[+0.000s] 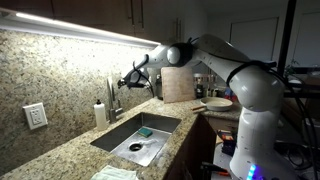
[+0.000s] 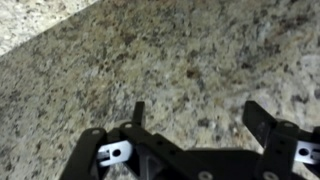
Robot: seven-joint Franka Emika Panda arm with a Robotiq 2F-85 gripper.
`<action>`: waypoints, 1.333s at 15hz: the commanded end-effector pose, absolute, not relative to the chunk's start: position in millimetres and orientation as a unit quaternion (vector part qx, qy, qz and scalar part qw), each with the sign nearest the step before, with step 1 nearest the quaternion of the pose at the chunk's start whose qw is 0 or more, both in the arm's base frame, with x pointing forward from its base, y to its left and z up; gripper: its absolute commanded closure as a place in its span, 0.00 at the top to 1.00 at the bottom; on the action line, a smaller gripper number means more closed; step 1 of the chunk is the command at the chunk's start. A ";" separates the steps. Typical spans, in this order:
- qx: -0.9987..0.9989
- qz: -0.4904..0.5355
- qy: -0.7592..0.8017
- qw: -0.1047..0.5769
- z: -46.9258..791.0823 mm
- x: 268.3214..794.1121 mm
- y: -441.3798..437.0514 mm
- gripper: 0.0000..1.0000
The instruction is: Close the faucet and center the spout
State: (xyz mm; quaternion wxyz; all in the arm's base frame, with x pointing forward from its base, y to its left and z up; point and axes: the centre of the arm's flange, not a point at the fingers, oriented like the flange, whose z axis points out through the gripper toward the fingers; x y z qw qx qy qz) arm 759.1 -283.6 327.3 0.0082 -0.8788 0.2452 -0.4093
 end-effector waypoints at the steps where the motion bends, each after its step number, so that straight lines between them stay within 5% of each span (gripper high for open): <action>1: -0.876 -0.403 0.263 0.012 363.5 696.7 -292.6 1.00; 14: -0.967 -0.066 0.231 0.085 270.9 573.9 -260.6 1.00; 20: -0.975 -0.079 0.192 0.083 305.9 586.9 -240.4 1.00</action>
